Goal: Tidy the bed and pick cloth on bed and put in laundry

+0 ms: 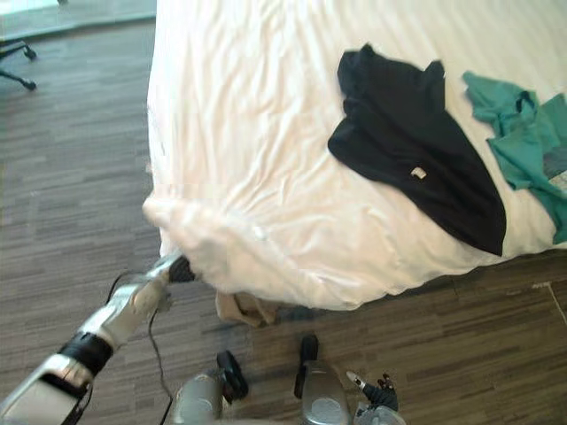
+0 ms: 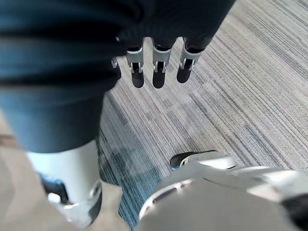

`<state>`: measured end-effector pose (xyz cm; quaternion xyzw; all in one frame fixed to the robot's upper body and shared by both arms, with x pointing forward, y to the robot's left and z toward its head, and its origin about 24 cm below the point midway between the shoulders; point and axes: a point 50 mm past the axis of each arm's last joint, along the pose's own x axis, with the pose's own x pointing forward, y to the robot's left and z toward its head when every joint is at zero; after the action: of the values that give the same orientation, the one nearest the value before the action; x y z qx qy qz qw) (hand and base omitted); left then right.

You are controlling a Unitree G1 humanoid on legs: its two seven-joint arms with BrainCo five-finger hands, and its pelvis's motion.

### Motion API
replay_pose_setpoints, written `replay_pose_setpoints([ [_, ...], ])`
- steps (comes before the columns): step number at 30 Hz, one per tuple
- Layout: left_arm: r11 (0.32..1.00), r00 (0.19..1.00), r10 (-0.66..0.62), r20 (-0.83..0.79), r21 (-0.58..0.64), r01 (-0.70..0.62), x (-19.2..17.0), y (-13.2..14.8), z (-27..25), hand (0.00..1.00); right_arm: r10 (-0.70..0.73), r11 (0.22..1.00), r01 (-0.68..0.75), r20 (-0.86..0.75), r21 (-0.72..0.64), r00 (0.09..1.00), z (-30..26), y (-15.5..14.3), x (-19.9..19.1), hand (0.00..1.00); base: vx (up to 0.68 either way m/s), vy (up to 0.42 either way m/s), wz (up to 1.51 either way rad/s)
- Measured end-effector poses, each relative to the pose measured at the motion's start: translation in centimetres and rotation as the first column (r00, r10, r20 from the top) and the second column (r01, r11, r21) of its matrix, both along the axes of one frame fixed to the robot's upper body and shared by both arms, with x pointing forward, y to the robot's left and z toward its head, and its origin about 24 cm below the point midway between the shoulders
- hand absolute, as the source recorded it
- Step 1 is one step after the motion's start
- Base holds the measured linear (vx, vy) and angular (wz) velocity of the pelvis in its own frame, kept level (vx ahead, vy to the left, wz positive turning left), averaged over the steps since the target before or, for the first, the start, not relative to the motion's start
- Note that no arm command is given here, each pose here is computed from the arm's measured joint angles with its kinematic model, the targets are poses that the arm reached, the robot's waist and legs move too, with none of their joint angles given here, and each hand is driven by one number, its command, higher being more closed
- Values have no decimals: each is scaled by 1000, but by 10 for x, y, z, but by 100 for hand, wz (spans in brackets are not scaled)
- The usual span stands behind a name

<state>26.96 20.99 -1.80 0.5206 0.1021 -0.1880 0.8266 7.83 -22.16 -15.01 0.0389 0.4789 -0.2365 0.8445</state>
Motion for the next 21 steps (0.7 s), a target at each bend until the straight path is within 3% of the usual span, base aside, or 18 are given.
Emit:
replay_pose_setpoints([
  [6,982,988,139,-65,-122,-146,-25,5,-23,0,28,1000,-27,-69,8,997,-6,1,-13,0,124,5,21],
  [10,921,922,311,-229,-166,-352,-70,16,-64,0,35,999,-34,-94,8,995,-8,1,-20,0,119,-5,25],
  [13,870,880,393,-266,-201,-449,-81,15,-74,0,32,999,-31,-107,11,994,-10,2,-23,0,108,-12,30],
  [16,742,728,549,-410,-161,-650,-119,28,-101,0,18,1000,-16,-116,15,993,-10,3,-28,0,69,-23,41],
  [17,639,613,640,-463,-123,-759,-145,39,-111,0,0,1000,2,-122,18,993,-11,3,-31,0,108,-27,65],
  [18,602,578,663,-476,-120,-789,-152,41,-113,0,-8,1000,10,-123,20,992,-11,4,-32,0,116,-32,81],
  [20,365,359,771,-526,-96,-926,-192,56,-122,0,-38,999,42,-146,28,989,-13,6,-40,0,76,-15,65],
  [21,322,319,786,-530,-90,-942,-199,58,-123,0,-44,998,49,-150,30,988,-13,6,-42,0,75,-7,43],
])
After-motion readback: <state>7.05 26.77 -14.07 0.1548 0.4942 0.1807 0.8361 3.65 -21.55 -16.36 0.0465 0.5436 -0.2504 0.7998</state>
